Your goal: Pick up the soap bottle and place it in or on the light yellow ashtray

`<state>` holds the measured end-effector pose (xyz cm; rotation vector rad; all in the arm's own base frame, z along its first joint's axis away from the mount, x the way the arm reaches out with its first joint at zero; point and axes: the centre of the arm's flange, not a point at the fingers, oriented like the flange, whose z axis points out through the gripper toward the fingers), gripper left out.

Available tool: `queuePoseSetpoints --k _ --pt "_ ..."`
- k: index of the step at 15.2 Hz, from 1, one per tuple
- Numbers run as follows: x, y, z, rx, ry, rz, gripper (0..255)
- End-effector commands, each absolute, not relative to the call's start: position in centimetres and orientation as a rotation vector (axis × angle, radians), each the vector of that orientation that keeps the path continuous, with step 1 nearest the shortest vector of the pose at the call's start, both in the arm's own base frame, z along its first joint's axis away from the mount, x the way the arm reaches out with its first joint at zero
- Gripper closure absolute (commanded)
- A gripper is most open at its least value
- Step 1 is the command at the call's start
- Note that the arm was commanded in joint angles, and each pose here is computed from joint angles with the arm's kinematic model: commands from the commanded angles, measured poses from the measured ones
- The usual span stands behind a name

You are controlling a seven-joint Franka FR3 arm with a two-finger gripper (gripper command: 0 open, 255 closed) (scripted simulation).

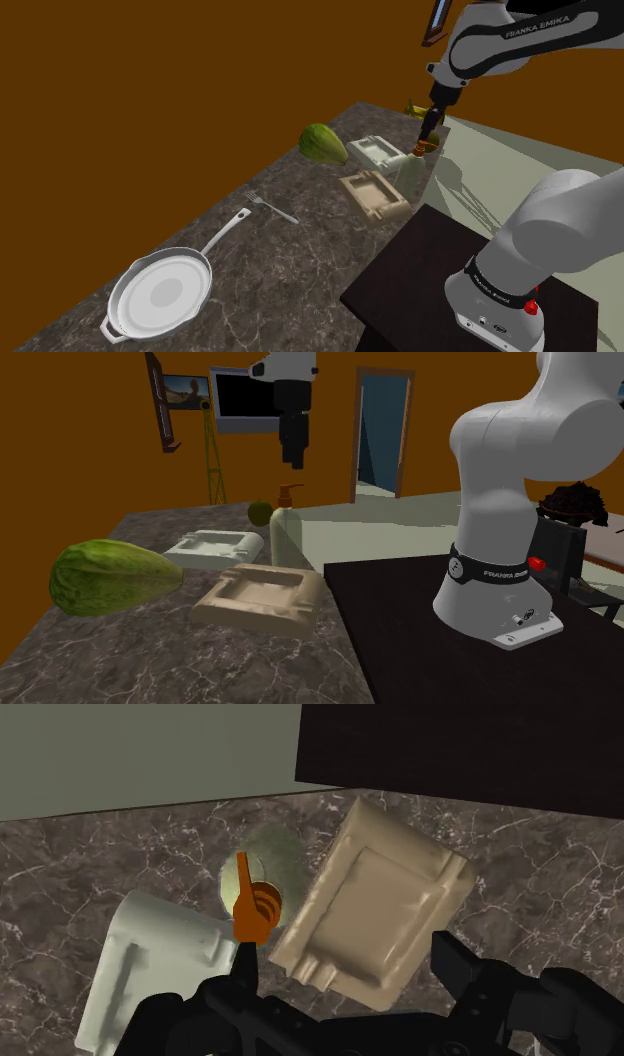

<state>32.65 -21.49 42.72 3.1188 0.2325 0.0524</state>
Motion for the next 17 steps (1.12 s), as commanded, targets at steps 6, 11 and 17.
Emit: queuePoseSetpoints --k 6,11,17 --pt "33.4 -27.4 37.1 3.154 0.264 0.052 0" --pt "33.5 -27.3 34.5 3.154 0.264 0.052 0" --pt "33.5 -27.3 33.7 3.154 0.264 0.052 0"
